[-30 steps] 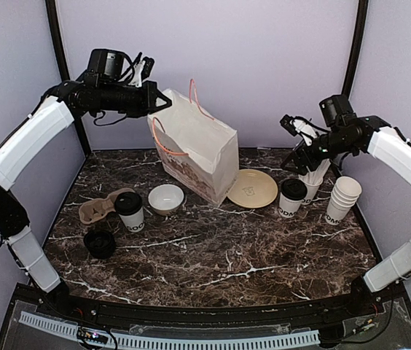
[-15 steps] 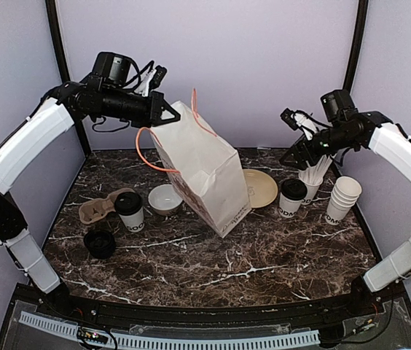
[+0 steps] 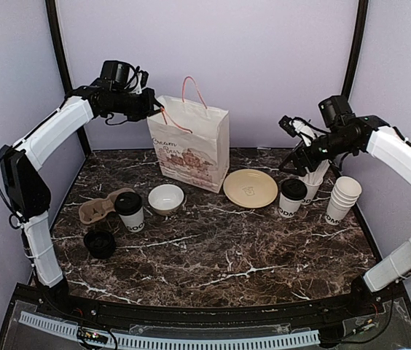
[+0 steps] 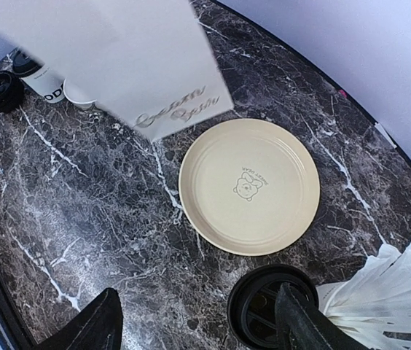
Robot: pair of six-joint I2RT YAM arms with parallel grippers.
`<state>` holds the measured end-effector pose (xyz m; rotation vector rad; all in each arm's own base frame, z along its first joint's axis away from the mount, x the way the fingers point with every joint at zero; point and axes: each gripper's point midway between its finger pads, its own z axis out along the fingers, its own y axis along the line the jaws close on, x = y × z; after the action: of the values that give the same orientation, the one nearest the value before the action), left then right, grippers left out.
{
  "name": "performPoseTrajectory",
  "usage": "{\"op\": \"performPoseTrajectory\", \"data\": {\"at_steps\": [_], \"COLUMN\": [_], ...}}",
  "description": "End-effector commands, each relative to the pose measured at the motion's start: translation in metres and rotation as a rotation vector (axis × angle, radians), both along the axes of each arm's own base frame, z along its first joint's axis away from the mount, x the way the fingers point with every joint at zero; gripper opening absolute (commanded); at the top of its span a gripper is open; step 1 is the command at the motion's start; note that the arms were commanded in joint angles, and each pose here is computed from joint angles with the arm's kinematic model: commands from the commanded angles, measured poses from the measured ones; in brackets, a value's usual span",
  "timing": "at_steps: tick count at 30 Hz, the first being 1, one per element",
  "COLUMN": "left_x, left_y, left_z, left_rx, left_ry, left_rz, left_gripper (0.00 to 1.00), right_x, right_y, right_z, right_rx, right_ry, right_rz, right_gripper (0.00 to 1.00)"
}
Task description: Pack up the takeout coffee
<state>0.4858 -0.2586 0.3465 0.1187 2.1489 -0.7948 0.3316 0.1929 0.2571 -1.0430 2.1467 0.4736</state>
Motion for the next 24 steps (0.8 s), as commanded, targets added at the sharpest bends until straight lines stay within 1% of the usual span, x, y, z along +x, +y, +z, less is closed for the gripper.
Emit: {"op": "performPoseTrajectory", "data": {"at_steps": [1, 3, 5, 8, 12, 15, 16, 17, 20, 21, 22, 23, 24], "left_x": [0.011, 0.007, -0.005, -0.025, -0.055, -0.072, -0.084, -0.088, -0.111, -0.114, -0.121, -0.125, -0.129], "left_y": [-0.009, -0.022, -0.036, -0.047, -0.061, -0.065, -0.067, -0.067, -0.067, -0.066, -0.064, -0.064, -0.063], "left_z": [0.033, 0.037, 0.038, 0.040, 0.045, 0.037, 0.040, 0.033, 0.035, 0.027, 0.029, 0.018, 0.018], "left_rx": [-0.123, -0.167, -0.204, -0.180, -0.143, -0.110, -0.109, -0.096, -0.091, -0.083, -0.091, -0.087, -0.101], "left_ry": [-0.066, -0.062, -0.035, -0.016, -0.014, 0.027, 0.034, 0.050, 0.068, 0.090, 0.099, 0.131, 0.143], "left_rz": [-0.041, -0.115, -0.204, -0.244, -0.273, -0.261, -0.269, -0.263, -0.269, -0.268, -0.269, -0.273, -0.271], "left_gripper": [0.00, 0.00, 0.00, 0.00, 0.00, 0.00, 0.00, 0.00, 0.00, 0.00, 0.00, 0.00, 0.00], "right_x": [-0.007, -0.007, -0.005, -0.004, -0.010, -0.017, -0.018, -0.018, -0.019, -0.018, -0.018, -0.018, -0.018], "right_y": [0.002, 0.002, 0.001, 0.000, 0.007, 0.014, 0.015, 0.015, 0.013, 0.011, 0.011, 0.010, 0.010], "right_z": [0.010, 0.017, 0.026, 0.045, 0.069, 0.081, 0.083, 0.084, 0.083, 0.083, 0.083, 0.084, 0.084], "right_rx": [0.016, 0.015, 0.008, 0.011, 0.073, 0.131, 0.142, 0.149, 0.143, 0.137, 0.134, 0.130, 0.129], "right_ry": [-0.038, -0.042, -0.053, -0.073, -0.077, -0.075, -0.078, -0.080, -0.087, -0.087, -0.087, -0.089, -0.088], "right_rz": [0.039, 0.044, 0.039, 0.043, 0.082, 0.106, 0.106, 0.103, 0.092, 0.087, 0.084, 0.082, 0.081], "right_gripper": [0.72, 0.72, 0.72, 0.73, 0.74, 0.75, 0.75, 0.76, 0.76, 0.76, 0.76, 0.76, 0.76]}}
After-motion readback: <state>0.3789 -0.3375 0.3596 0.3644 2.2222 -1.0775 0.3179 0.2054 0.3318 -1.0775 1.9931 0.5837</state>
